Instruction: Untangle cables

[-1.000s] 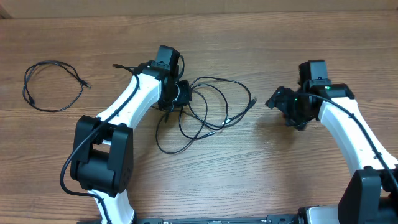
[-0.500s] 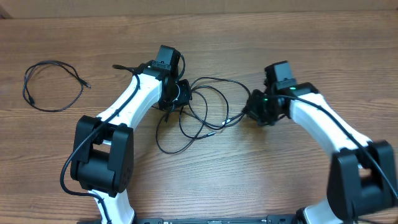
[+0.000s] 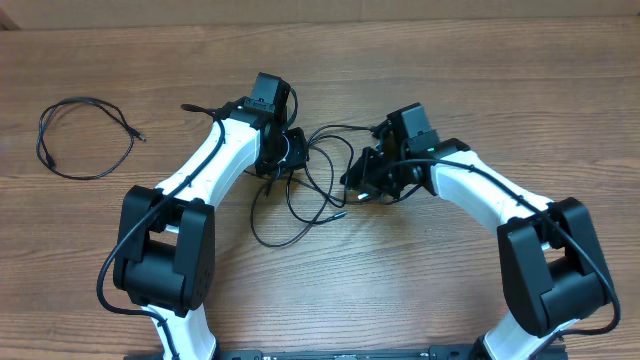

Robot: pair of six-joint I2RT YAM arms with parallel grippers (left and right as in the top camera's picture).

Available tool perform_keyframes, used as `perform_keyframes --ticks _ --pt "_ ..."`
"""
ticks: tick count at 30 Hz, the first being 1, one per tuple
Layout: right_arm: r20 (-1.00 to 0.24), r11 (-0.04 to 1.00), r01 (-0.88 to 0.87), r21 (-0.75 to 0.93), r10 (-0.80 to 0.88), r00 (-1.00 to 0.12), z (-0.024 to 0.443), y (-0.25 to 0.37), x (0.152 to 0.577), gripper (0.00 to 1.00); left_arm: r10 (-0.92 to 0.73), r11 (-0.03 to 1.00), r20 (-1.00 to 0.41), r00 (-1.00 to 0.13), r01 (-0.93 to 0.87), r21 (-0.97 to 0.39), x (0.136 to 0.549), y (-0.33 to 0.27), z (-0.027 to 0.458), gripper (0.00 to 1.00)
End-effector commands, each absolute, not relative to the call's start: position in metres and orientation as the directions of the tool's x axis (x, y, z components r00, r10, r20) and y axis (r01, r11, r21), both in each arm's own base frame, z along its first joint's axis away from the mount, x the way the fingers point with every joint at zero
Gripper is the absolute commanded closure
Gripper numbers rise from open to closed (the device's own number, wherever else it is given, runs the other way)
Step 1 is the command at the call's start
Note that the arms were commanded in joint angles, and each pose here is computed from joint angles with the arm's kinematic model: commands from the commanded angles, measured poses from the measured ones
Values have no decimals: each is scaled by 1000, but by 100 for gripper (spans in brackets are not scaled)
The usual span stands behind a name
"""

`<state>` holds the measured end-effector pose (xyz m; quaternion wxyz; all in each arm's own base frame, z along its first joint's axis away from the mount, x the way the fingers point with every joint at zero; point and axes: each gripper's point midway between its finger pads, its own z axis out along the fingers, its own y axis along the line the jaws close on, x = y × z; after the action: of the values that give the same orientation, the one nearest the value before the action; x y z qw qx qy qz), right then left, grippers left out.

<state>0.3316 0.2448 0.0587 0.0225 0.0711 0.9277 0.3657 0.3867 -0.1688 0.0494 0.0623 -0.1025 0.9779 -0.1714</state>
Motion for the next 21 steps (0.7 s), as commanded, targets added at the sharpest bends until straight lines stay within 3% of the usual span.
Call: perform_keyframes --ticks 1,12,15,18,21 --pt "1 705 51 707 71 -997 63 265 318 87 -218 902 -51 -975 -182 -392 384 -177 46 71" --pt "-12 714 6 700 20 -1000 62 282 305 89 -192 849 -9 -981 -161 -503 381 -197 56 55" --pt "-14 720 6 694 22 -1000 61 281 305 90 -193 840 -6 -981 -162 -518 382 -197 58 44" --pt "-66 741 -50 669 -8 -998 57 272 310 93 -177 845 -20 -984 -141 -516 383 -194 58 42" --pt "-105 792 -55 607 11 -994 48 253 320 80 -160 850 -29 -987 -123 -512 383 -192 57 38"
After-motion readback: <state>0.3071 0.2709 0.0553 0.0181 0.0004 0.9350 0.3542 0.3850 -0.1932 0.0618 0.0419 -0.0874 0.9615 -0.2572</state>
